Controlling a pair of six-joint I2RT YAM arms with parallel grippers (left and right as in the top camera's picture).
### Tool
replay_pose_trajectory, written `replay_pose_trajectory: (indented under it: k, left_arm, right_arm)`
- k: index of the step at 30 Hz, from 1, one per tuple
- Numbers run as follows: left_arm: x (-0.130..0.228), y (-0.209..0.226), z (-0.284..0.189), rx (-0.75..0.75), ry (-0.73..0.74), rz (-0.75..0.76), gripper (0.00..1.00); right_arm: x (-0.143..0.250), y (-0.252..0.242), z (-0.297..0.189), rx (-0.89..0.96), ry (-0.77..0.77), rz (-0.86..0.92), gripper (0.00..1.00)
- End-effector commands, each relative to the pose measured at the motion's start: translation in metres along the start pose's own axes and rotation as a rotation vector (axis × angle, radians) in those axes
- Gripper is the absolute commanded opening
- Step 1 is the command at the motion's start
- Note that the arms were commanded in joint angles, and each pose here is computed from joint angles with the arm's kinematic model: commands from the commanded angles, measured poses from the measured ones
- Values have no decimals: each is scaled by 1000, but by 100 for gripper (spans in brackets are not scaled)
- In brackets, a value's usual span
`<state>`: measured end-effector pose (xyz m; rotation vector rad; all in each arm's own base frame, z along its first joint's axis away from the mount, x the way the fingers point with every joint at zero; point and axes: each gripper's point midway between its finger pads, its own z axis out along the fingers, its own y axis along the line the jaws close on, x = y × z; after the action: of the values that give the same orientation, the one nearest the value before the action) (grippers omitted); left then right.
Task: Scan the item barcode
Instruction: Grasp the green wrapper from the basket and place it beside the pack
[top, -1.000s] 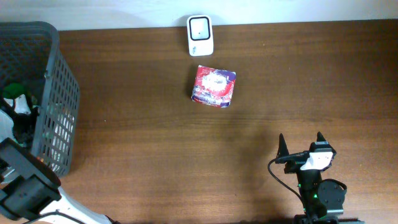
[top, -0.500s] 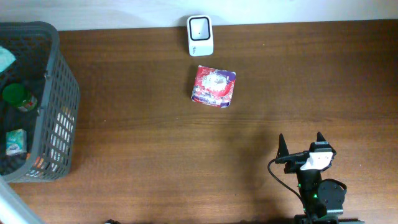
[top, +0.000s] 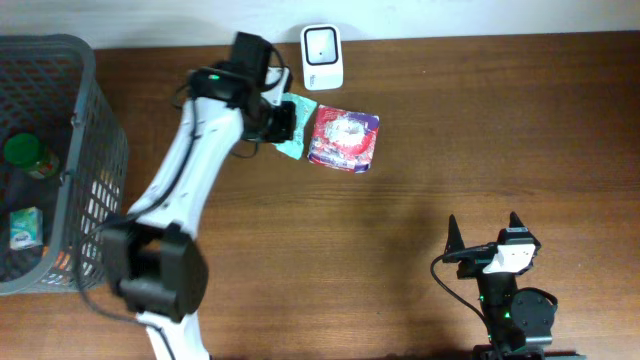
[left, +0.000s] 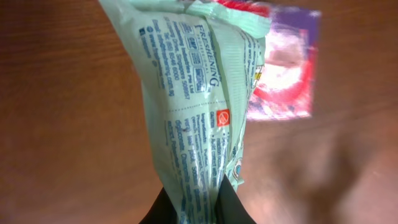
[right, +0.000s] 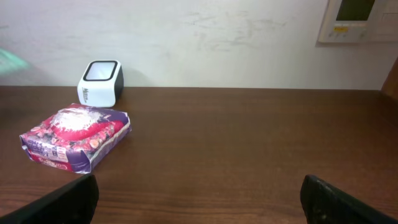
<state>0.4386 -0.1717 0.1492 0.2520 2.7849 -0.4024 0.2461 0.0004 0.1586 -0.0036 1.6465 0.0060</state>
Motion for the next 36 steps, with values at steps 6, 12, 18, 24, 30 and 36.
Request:
replay_pose_trajectory:
  k: [6, 12, 18, 24, 30, 36]
  left_arm:
    - [3, -6, 104, 34, 76, -35, 1]
    - [33, -68, 107, 118, 172, -59, 46]
    - [-54, -2, -47, 39, -24, -111, 94]
    - [-63, 112, -294, -146, -560, -193, 100]
    - [18, 240, -410, -395, -762, -503, 99]
    - [97, 347, -343, -464, -414, -852, 100]
  right_arm:
    - [3, 1, 0, 0, 4, 6, 99]
    - [3, 1, 0, 0, 4, 6, 98]
    - [3, 1, 0, 0, 4, 6, 99]
    - [3, 1, 0, 0, 4, 7, 99]
    - [3, 1, 0, 0, 4, 7, 99]
    - [3, 1, 0, 0, 4, 7, 99]
